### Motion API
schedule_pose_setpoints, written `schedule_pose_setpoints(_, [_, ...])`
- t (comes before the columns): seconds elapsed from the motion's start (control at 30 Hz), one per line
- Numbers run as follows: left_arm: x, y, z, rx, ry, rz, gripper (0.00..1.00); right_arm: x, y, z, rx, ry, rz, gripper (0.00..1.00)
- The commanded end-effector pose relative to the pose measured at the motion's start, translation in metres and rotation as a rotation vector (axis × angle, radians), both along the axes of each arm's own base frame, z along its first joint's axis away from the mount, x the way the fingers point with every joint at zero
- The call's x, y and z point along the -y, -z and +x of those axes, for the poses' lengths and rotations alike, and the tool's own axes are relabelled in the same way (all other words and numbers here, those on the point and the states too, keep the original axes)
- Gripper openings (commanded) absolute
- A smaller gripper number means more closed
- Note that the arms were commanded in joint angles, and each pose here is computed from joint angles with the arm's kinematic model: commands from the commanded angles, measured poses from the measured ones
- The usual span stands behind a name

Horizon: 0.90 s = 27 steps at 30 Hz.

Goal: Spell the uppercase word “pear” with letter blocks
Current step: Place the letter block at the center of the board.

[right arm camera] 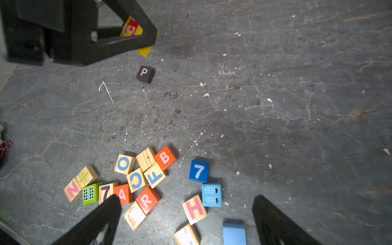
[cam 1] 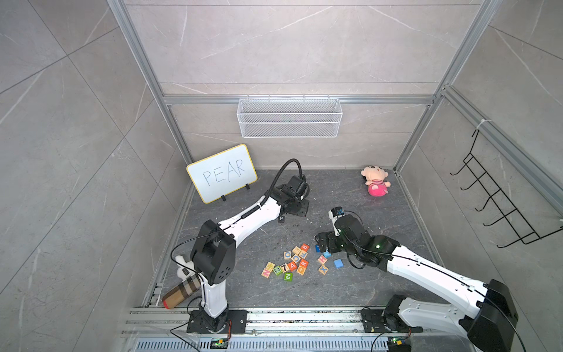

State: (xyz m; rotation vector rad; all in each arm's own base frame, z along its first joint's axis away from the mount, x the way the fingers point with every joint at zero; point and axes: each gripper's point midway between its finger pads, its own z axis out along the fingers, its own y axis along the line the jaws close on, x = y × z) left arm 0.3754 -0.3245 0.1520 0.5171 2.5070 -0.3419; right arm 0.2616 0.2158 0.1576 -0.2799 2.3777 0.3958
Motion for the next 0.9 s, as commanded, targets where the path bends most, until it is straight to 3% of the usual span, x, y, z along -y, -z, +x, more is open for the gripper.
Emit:
schedule_pose_setpoints(0.0, [-0.009,0.019,0.007,-0.042,-0.050,0.062,0.27,-0.008,-0.014,0.013,0.034,0.019,0.060,0.99])
schedule_pose_setpoints(0.43, [-0.001,0.068,0.018,-0.133,-0.073,0.044,0.27,-0.013,0.007,0.034,-0.062,0.009,0.090,0.99])
schedule_pose_setpoints(0.87, [-0.004,0.108,0.031,-0.171,-0.119,0.106,0.27,-0.016,0.007,0.043,-0.075,-0.001,0.093,0.99])
